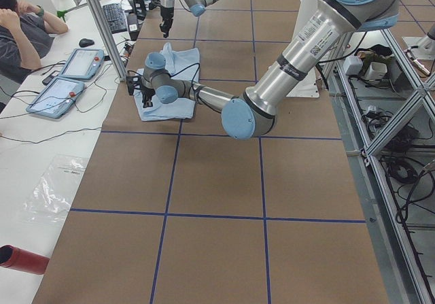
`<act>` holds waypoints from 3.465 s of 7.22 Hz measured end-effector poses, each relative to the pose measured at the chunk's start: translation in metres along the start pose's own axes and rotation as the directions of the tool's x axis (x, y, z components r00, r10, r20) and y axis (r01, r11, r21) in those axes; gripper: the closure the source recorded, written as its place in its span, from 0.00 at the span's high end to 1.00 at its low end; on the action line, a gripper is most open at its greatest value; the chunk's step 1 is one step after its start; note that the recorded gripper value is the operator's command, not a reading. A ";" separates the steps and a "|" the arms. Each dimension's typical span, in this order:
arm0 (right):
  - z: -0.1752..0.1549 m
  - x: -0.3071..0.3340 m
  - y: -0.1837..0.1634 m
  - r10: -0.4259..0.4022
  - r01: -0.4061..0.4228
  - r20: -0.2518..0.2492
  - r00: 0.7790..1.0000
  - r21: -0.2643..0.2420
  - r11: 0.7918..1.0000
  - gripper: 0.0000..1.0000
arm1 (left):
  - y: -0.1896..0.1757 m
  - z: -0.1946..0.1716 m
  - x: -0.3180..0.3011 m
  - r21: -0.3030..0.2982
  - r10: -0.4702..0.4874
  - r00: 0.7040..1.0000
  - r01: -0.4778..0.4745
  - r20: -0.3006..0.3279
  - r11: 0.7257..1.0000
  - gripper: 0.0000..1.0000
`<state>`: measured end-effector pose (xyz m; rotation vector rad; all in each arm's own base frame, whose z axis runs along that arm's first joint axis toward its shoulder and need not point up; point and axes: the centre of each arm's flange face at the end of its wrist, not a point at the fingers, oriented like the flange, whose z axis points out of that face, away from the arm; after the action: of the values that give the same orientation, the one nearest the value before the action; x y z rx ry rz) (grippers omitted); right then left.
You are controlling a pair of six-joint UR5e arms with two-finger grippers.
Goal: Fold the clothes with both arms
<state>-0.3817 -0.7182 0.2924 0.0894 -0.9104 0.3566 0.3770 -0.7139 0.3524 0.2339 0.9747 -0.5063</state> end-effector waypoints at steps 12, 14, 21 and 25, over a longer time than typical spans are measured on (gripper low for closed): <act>0.070 0.065 0.151 -0.123 0.123 0.004 0.992 -0.117 0.985 0.00 | 0.010 -0.036 0.008 0.005 0.008 1.000 -0.008 -0.030 1.000 0.96; 0.057 0.066 0.150 -0.128 0.131 0.031 0.991 -0.126 0.983 0.00 | 0.010 -0.035 0.005 0.005 0.007 1.000 -0.006 -0.027 1.000 0.94; -0.079 0.218 0.282 -0.177 0.205 0.133 0.975 -0.240 0.949 0.00 | 0.039 -0.061 -0.019 0.001 0.031 0.997 -0.031 -0.068 1.000 0.95; -0.107 0.225 0.475 -0.367 0.444 0.249 0.896 -0.511 0.736 0.98 | 0.065 -0.088 -0.040 -0.012 0.048 0.993 -0.050 -0.104 0.999 0.99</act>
<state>-0.3368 -0.1888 0.3686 -0.2314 -1.0670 -0.3441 0.3273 -0.6101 0.3358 0.2724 1.0709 -0.4452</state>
